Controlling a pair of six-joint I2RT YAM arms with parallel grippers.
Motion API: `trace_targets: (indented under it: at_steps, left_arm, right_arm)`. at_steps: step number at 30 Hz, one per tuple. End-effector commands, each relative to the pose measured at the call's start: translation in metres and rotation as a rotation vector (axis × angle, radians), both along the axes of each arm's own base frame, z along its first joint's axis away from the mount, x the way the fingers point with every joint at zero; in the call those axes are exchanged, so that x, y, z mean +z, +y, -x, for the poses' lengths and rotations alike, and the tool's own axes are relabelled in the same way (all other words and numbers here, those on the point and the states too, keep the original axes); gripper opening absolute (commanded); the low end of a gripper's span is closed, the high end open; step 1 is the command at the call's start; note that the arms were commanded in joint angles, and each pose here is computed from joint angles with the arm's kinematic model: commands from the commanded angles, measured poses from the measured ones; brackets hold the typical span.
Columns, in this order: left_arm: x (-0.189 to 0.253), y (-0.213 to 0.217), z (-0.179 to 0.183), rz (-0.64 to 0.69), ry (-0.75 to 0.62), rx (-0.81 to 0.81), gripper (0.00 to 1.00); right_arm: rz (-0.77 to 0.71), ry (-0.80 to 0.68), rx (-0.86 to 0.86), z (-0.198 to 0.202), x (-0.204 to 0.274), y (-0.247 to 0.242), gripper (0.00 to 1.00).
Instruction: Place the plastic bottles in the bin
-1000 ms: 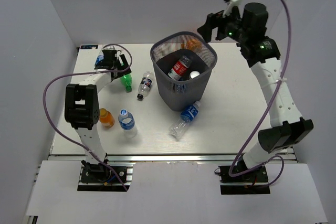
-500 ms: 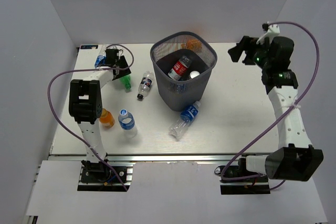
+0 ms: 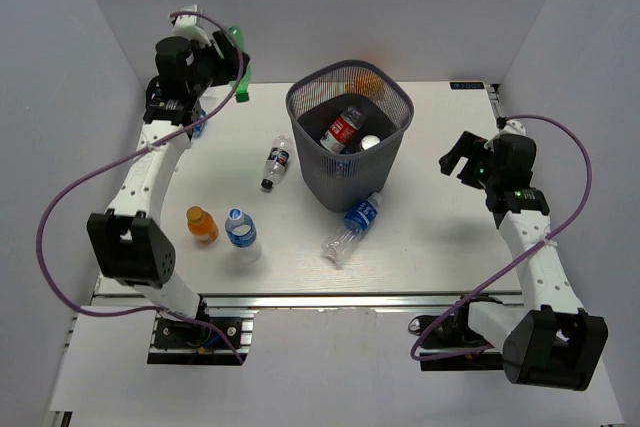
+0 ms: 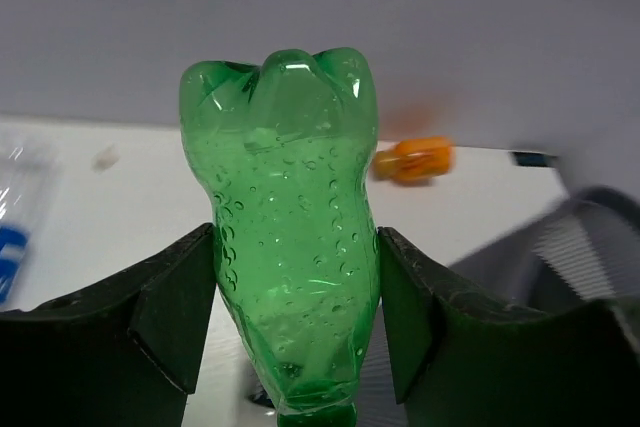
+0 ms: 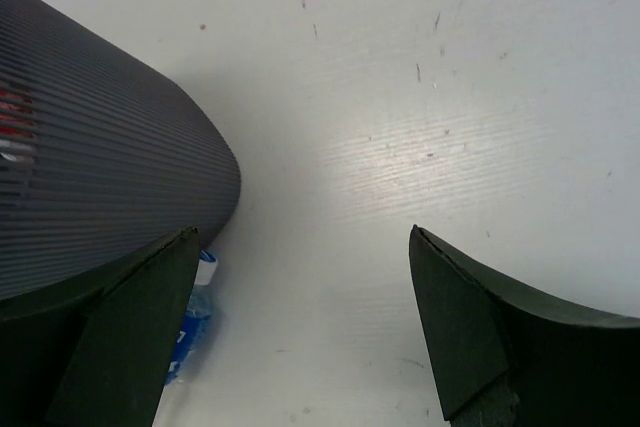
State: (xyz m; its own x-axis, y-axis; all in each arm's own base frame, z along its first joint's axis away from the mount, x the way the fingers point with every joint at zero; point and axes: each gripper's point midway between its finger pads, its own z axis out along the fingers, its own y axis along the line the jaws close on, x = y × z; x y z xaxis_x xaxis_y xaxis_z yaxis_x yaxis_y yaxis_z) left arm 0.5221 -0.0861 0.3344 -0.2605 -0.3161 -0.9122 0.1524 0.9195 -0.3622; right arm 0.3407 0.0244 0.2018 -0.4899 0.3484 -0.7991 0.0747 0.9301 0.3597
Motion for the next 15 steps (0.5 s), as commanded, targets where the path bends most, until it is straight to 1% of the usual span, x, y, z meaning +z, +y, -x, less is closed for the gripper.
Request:
trace_targets:
  at_steps: [1,2,3,4,5,7,8,10,11,13,14,15]
  left_arm:
    - [0.086,-0.081,0.058,0.005,-0.219,-0.330,0.57]
    - [0.093,-0.096,0.069,-0.015,-0.240,-0.376,0.58]
    - [0.096,-0.123,0.084,-0.054,-0.274,-0.455,0.59]
    - [0.103,-0.134,0.095,-0.064,-0.300,-0.487,0.63]
    - [0.103,-0.155,0.109,-0.085,-0.317,-0.556,0.65]
    - [0.106,-0.171,0.117,-0.098,-0.319,-0.590,0.68]
    - [0.100,-0.186,0.125,-0.117,-0.304,-0.626,0.68]
    - [0.098,-0.199,0.133,-0.129,-0.304,-0.667,0.72]
    - [0.092,-0.210,0.136,-0.143,-0.297,-0.693,0.77]
    - [0.090,-0.219,0.137,-0.151,-0.293,-0.703,0.83]
    - [0.081,-0.225,0.135,-0.156,-0.267,-0.708,0.97]
    - [0.080,-0.226,0.132,-0.154,-0.262,-0.704,0.98]
  right_arm:
    - [0.012,-0.031,-0.016,0.013,0.005,-0.003,0.89]
    - [0.002,0.006,-0.001,0.021,-0.009,0.000,0.89]
    - [-0.001,0.007,0.016,0.026,-0.011,0.003,0.89]
    - [-0.019,0.037,0.047,0.034,-0.024,0.010,0.89]
    - [-0.028,0.059,0.070,0.040,-0.032,0.013,0.89]
    - [-0.057,0.080,0.137,0.051,-0.042,0.026,0.89]
    - [-0.072,0.116,0.153,0.059,-0.055,0.030,0.89]
    - [-0.094,0.118,0.197,0.069,-0.061,0.039,0.89]
    - [-0.106,0.127,0.224,0.077,-0.069,0.045,0.89]
    - [-0.124,0.131,0.281,0.084,-0.072,0.057,0.89]
    - [-0.119,0.138,0.334,0.091,-0.076,0.070,0.89]
    - [-0.110,0.141,0.358,0.095,-0.077,0.076,0.89]
